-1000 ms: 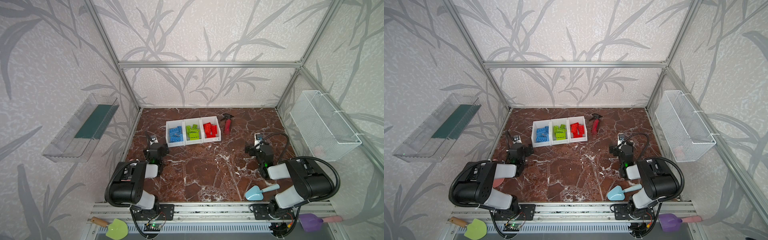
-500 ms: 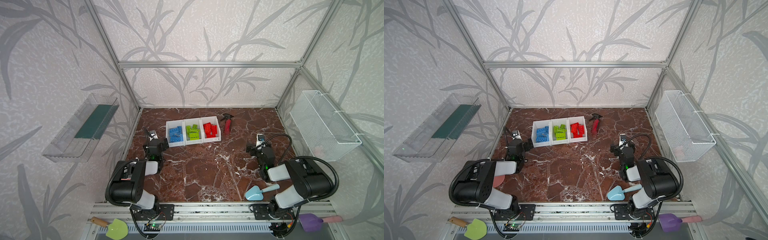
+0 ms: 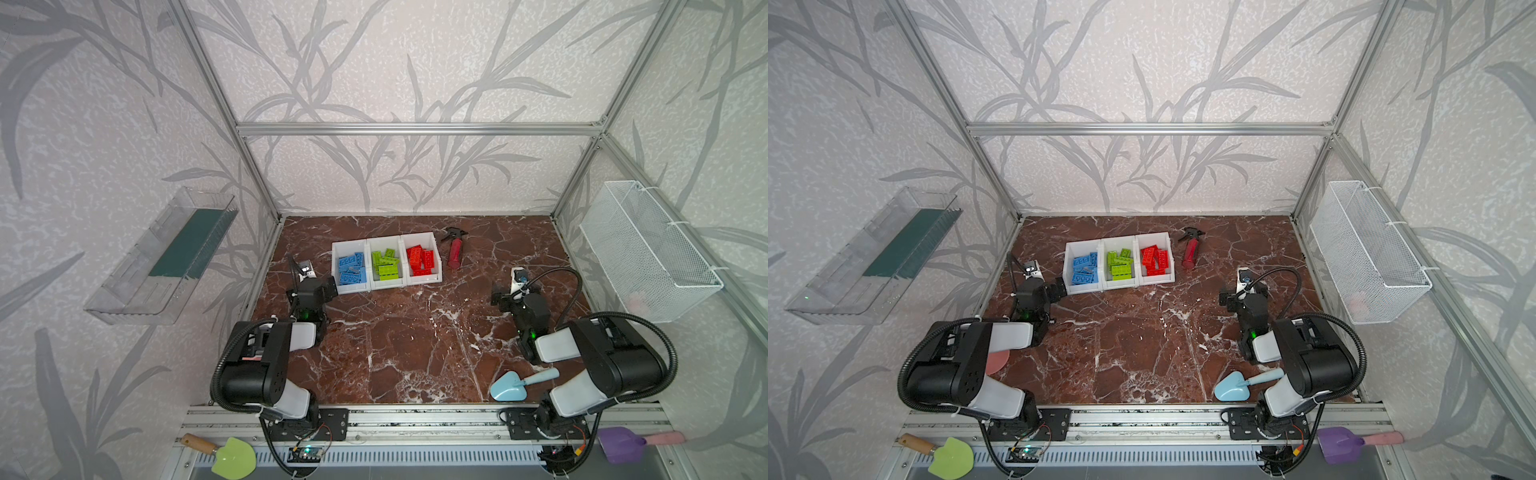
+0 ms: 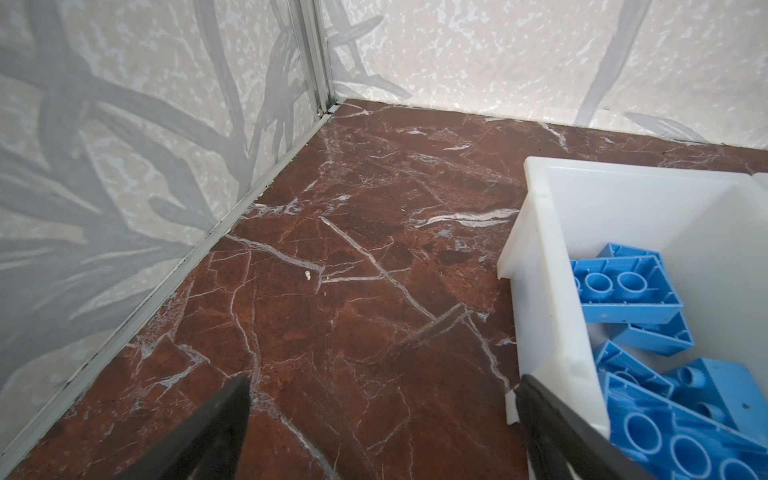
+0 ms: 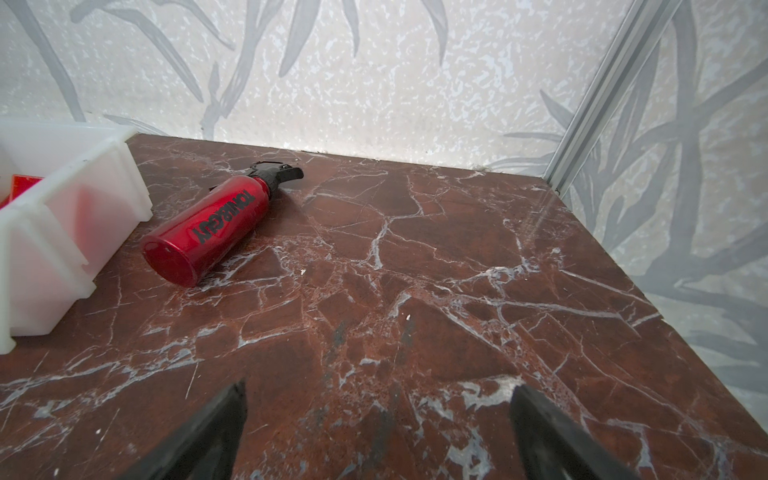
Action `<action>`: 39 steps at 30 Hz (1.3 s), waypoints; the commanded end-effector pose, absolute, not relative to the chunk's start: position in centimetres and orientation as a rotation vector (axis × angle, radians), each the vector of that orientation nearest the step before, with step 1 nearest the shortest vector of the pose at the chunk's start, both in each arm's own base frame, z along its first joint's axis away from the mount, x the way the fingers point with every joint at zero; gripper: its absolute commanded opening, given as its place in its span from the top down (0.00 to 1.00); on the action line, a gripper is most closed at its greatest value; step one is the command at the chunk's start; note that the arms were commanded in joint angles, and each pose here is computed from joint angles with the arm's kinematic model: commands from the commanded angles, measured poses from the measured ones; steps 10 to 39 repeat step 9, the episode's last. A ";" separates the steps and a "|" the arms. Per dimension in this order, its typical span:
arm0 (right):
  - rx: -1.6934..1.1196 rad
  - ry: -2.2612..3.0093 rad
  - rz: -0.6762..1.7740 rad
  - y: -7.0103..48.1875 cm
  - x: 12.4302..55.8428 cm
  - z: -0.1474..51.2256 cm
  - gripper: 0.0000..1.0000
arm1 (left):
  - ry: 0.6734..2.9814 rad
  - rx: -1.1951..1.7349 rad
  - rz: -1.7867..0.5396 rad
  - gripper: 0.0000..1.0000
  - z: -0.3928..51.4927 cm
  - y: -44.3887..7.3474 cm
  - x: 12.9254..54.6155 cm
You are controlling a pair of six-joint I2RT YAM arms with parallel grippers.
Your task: Sort the legos into containers by color
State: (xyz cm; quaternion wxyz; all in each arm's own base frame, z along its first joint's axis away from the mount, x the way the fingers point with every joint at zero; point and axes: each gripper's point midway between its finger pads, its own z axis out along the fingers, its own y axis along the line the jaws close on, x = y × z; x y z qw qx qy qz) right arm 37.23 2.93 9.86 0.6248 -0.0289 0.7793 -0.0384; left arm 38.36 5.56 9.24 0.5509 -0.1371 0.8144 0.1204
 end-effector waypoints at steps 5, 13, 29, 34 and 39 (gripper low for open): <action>-0.146 1.784 -0.066 4.3 37.8 10.2 0.01 | 1.919 -0.313 0.294 0.01 9.5 5.7 38.6; -0.171 1.787 -0.077 4.6 37.7 10.1 0.01 | 1.919 -0.311 0.293 0.01 9.5 5.7 38.6; -0.171 1.787 -0.077 4.6 37.7 10.1 0.01 | 1.919 -0.311 0.293 0.01 9.5 5.7 38.6; -0.171 1.787 -0.077 4.6 37.7 10.1 0.01 | 1.919 -0.311 0.293 0.01 9.5 5.7 38.6; -0.171 1.787 -0.077 4.6 37.7 10.1 0.01 | 1.919 -0.311 0.293 0.01 9.5 5.7 38.6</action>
